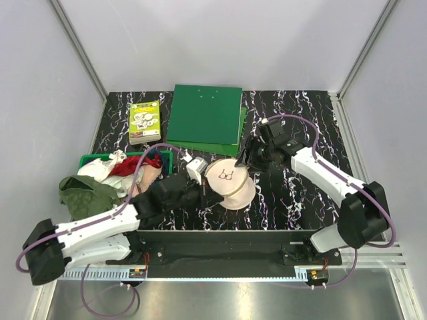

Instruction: Place the bra in the laundry bag and zip it closed

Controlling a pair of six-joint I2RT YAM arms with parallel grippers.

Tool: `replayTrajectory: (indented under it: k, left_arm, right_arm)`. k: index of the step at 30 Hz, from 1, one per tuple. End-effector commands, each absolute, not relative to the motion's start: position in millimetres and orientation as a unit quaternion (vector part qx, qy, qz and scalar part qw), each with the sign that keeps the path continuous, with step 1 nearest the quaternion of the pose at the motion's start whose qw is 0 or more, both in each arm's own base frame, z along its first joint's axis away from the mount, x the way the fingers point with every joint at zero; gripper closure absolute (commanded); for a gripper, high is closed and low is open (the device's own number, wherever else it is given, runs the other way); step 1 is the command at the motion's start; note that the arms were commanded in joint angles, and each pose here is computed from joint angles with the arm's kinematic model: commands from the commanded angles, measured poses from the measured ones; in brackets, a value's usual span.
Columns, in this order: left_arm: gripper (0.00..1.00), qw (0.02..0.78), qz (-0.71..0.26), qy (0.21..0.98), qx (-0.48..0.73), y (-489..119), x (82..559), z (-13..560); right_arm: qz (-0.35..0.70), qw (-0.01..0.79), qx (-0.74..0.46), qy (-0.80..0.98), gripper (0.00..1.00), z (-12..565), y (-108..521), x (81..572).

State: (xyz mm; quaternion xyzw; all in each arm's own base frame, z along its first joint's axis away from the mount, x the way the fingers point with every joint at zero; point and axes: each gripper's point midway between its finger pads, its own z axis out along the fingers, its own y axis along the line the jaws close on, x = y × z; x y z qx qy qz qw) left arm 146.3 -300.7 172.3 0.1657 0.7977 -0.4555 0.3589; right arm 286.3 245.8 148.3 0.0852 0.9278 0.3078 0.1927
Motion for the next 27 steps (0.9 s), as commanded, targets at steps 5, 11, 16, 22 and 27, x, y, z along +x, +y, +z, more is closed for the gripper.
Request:
replayTrajectory:
  k: [5,11,16,22,27]
  left_arm:
    - [1.00,0.358,-0.504,0.768,0.169,-338,153,194]
    - [1.00,0.353,-0.510,0.764,0.180,-344,149,199]
    - [1.00,0.352,-0.512,0.763,0.180,-345,145,200]
    - [1.00,0.355,-0.501,0.769,0.178,-340,144,197]
    - [1.00,0.382,-0.406,0.822,0.114,-299,163,170]
  right_arm:
    - [0.173,0.233,0.112,0.950,0.20,144,172,247]
    - [0.325,0.253,0.189,0.891,0.15,178,197,222]
    - [0.449,0.203,0.212,0.844,0.18,168,248,206]
    - [0.433,0.209,0.231,0.846,0.43,149,265,215]
    - [0.421,0.245,0.260,0.834,0.72,150,245,217]
